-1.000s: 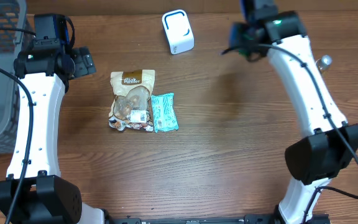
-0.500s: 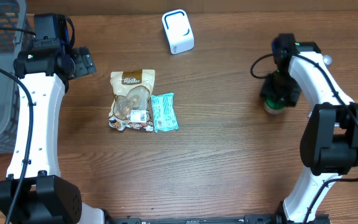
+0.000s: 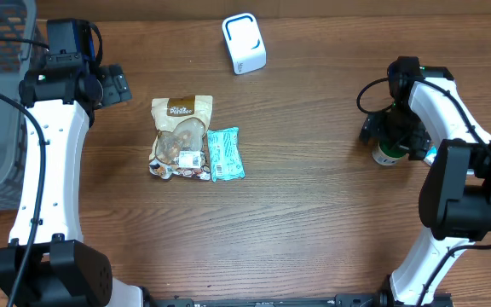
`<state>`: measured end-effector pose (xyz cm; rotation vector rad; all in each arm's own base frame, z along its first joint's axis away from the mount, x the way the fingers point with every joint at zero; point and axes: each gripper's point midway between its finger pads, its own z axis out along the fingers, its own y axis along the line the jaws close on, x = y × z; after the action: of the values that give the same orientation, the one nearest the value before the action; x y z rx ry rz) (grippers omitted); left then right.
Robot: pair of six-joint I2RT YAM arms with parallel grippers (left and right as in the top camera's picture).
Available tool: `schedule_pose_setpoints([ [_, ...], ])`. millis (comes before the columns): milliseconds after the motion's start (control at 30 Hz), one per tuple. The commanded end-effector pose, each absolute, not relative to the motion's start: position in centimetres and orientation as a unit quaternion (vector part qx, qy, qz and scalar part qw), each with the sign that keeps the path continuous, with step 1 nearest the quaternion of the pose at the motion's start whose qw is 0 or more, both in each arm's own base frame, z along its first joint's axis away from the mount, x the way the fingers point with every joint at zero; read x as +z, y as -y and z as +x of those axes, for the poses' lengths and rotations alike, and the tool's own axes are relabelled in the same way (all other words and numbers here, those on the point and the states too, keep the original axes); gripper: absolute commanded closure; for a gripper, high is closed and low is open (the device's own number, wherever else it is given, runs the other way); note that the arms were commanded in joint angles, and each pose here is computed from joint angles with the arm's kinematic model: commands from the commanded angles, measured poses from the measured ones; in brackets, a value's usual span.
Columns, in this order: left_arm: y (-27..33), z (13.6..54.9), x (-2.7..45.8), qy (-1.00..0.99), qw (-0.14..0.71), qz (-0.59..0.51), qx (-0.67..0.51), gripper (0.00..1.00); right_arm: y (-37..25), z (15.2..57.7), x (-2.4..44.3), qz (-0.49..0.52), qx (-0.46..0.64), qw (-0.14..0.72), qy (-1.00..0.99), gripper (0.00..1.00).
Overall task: Scan the item barcode
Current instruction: 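Carry the jar right and set it down near the yellow bottle, then open the right gripper and swing it back toward the green wipe pack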
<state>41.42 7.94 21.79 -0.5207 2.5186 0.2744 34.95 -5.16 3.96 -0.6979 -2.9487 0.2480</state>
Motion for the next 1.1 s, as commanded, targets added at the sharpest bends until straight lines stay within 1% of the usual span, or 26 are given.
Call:
schedule_pose_setpoints([
  [0, -7.8, 41.5, 21.8, -0.938, 0.272, -0.183, 0.109, 0.01, 5.2, 36.4, 5.8, -0.219, 0.081, 0.028, 0.972, 0.0],
  [167, -7.8, 41.5, 21.8, -0.938, 0.272, -0.183, 0.109, 0.0, 4.7, 37.3, 10.2, -0.218, 0.069, 0.021, 0.973, 0.01],
  [267, -7.8, 41.5, 21.8, -0.938, 0.272, -0.183, 0.109, 0.0, 2.8, 38.0, 12.5, -0.206, 0.042, 0.012, 0.978, 0.09],
  [367, -7.8, 41.5, 21.8, -0.938, 0.272, -0.183, 0.109, 0.0, -0.3, 38.6, 13.3, -0.186, 0.0, 0.005, 0.983, 0.15],
  [400, -7.8, 41.5, 21.8, -0.938, 0.272, -0.183, 0.109, 0.0, -1.3, 38.8, 13.3, -0.178, -0.013, 0.005, 0.984, 0.2],
  [467, -7.8, 41.5, 21.8, -0.938, 0.272, -0.183, 0.109, 0.0, -3.0, 38.9, 12.9, -0.162, -0.024, 0.005, 0.987, 0.38],
  [500, -7.8, 41.5, 21.8, -0.938, 0.272, -0.183, 0.109, 0.01, -3.6, 38.9, 12.7, -0.153, -0.024, 0.004, 0.988, 0.5],
  [533, -7.8, 41.5, 21.8, -0.938, 0.272, -0.183, 0.109, 0.01, -4.4, 39.0, 12.3, -0.143, -0.024, 0.002, 0.989, 0.56],
  [567, -7.8, 41.5, 21.8, -0.938, 0.272, -0.183, 0.109, 0.0, -5.2, 39.1, 11.9, -0.134, -0.025, -0.001, 0.991, 0.59],
  [633, -7.8, 41.5, 21.8, -0.938, 0.272, -0.183, 0.109, 0.01, -6.6, 39.7, 11.1, -0.117, -0.029, -0.016, 0.993, 0.71],
  [667, -7.8, 41.5, 21.8, -0.938, 0.272, -0.183, 0.109, 0.01, -7.6, 39.9, 10.3, -0.105, -0.031, -0.023, 0.994, 0.75],
  [833, -7.8, 41.5, 21.8, -0.938, 0.272, -0.183, 0.109, 0.0, -8.3, 40.0, 7.8, -0.091, -0.007, -0.038, 0.995, 0.75],
  [967, -7.8, 41.5, 21.8, -0.938, 0.272, -0.183, 0.109, 0.0, -6.7, 39.2, 5.5, -0.124, 0.027, -0.033, 0.991, 0.73],
  [1067, -7.8, 41.5, 21.8, -0.938, 0.272, -0.183, 0.109, 0.0, -4.0, 38.3, 4.5, -0.136, 0.074, -0.023, 0.988, 0.73],
])
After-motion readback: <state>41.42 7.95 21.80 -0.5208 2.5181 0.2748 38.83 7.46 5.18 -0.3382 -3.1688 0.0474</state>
